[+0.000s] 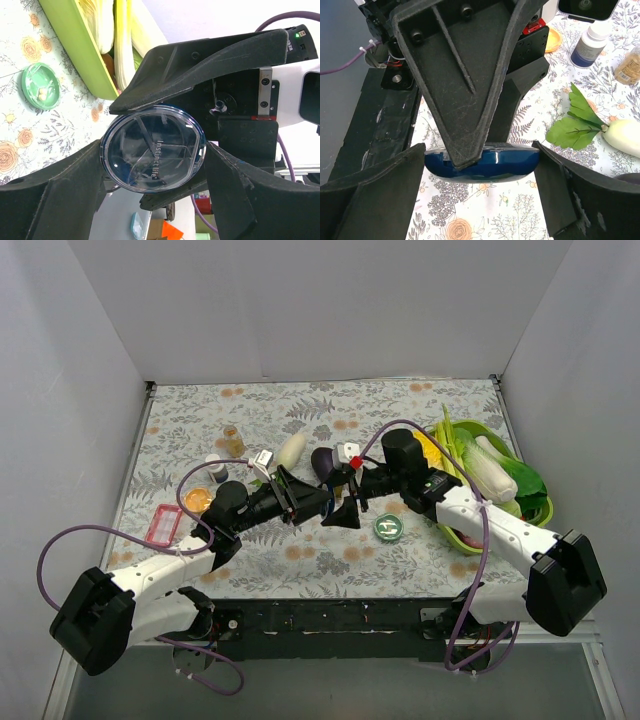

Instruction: Sort the pills into containers

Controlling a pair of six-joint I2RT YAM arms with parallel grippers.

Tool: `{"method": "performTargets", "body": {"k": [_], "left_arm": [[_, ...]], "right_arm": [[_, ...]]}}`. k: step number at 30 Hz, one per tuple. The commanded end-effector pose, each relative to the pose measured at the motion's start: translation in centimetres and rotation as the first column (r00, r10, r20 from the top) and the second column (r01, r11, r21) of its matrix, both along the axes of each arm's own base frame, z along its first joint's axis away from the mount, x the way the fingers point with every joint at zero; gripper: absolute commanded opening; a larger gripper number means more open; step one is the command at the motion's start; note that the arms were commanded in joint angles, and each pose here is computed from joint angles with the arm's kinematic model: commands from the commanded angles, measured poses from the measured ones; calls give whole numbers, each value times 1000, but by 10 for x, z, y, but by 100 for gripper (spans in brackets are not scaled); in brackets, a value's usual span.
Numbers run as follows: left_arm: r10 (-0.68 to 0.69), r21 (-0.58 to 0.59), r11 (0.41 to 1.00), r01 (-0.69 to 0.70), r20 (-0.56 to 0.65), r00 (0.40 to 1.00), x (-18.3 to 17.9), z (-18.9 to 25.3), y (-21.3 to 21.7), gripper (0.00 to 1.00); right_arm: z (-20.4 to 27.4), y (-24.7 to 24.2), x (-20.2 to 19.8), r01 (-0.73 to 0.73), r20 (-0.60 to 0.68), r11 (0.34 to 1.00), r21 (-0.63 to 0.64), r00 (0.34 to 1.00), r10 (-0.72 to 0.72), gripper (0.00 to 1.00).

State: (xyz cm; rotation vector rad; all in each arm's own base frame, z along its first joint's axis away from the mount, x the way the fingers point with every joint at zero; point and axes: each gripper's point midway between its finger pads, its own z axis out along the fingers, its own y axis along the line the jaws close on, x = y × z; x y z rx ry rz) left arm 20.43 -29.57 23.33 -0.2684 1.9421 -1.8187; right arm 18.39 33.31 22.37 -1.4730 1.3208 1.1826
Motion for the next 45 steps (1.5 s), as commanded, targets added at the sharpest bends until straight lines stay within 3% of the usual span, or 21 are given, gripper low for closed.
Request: {"method": "performTargets", "body": {"k": [1, 4, 7, 8, 11, 13, 17, 24, 32, 45], "left_arm": [[-18, -201, 979, -33, -245, 969, -1, 35, 1, 29], [-16, -204, 978, -37, -252, 968, -1, 35, 2, 29], [-12, -212, 976, -42, -247, 969, -1, 39, 3, 30], [-11, -213, 976, -44, -250, 968, 0, 39, 3, 30], [-6, -218, 975, -49, -244, 970, -1, 43, 4, 33], [-3, -225, 973, -51, -232, 973, -3, 46, 6, 38], [26, -226, 971, -72, -199, 980, -5, 53, 13, 70], [73, -194, 976, -95, -117, 990, -12, 63, 25, 98], [91, -75, 993, -91, -6, 996, -27, 57, 36, 98], [74, 0, 997, -75, -183, 980, -19, 46, 25, 98]], "right_arm": [[18, 8, 2, -25, 37, 998, 52, 999, 23, 90], [17, 9, 2, -27, 35, 998, 52, 999, 26, 83], [15, 9, 2, -24, 35, 999, 46, 999, 22, 69], [15, 9, 2, -25, 33, 999, 46, 999, 24, 54], [17, 8, 1, -24, 32, 999, 47, 999, 23, 36], [20, 8, -1, -29, 30, 998, 51, 999, 28, 33], [27, 7, -7, -53, 8, 997, 61, 999, 52, 27], [46, 5, -22, -122, -62, 991, 61, 990, 125, 23], [62, 0, -41, -210, -174, 975, 77, 960, 220, 21], [38, 7, -23, -144, -70, 989, -14, 987, 142, 18]]}}
